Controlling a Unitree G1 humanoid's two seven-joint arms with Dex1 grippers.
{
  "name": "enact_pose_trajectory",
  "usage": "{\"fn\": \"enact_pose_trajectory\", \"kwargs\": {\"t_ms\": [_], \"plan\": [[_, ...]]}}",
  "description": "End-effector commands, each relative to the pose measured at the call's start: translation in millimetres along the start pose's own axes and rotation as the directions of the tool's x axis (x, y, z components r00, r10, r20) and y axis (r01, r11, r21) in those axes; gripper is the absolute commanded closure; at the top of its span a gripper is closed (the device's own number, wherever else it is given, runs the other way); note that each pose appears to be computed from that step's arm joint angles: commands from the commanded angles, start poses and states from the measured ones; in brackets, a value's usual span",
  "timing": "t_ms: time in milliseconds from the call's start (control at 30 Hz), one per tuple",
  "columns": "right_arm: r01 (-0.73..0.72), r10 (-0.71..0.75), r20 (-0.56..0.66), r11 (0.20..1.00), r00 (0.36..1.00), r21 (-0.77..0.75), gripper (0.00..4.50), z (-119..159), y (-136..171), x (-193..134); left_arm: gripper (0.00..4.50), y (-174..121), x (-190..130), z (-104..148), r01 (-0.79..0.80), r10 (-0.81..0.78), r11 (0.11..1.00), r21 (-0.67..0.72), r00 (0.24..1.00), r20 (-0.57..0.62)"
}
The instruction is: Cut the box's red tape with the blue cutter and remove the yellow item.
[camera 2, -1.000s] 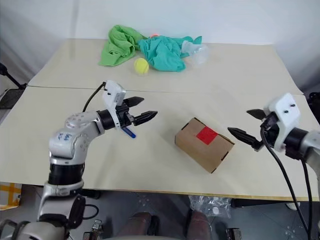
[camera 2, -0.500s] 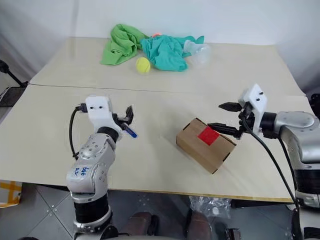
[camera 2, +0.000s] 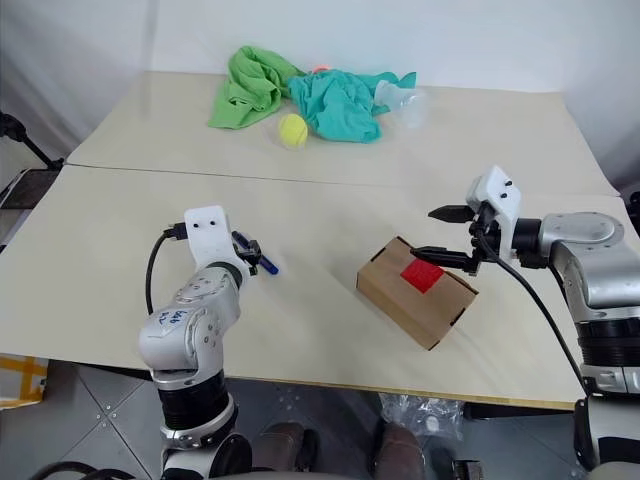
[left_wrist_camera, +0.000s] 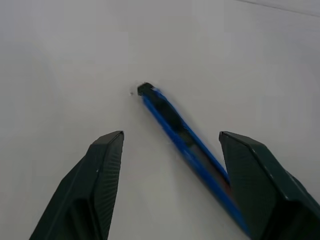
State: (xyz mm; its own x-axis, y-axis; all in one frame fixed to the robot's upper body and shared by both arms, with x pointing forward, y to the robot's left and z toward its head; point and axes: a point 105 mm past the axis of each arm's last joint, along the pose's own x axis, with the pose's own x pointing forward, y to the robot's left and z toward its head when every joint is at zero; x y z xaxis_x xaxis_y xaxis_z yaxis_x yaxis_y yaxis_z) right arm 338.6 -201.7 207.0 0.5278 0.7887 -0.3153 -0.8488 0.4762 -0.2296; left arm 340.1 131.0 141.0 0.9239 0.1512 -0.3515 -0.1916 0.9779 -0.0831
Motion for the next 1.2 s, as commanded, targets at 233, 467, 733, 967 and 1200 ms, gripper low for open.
{"fn": "enact_pose_trajectory", "kwargs": {"t_ms": [233,467,733,967,1200], "plan": [[0.002,-0.002,0.001,0.999,1.0,-0.036,0.0,6,0,-6,1.28,-41,-4,-13,0.09,-0.103,0.987,-0.133,0.99,-0.092],[0.007,-0.007,-0.001,0.999,1.0,-0.032,0.0,5,1,-7,1.28,-53,-4,-9,0.132,-0.142,0.985,-0.115,0.986,-0.088],[0.01,-0.01,-0.003,1.0,1.0,-0.02,0.0,0,4,-7,1.28,-47,-13,8,0.118,-0.119,0.988,-0.104,0.993,0.001],[0.01,-0.009,0.002,1.0,1.0,-0.018,0.0,1,4,-4,1.28,-58,-12,10,0.156,-0.156,0.98,-0.125,0.988,0.008],[0.009,-0.009,0.001,1.0,1.0,-0.018,0.0,1,5,-4,1.28,-67,-7,6,0.177,-0.181,0.973,-0.147,0.983,-0.013]]}}
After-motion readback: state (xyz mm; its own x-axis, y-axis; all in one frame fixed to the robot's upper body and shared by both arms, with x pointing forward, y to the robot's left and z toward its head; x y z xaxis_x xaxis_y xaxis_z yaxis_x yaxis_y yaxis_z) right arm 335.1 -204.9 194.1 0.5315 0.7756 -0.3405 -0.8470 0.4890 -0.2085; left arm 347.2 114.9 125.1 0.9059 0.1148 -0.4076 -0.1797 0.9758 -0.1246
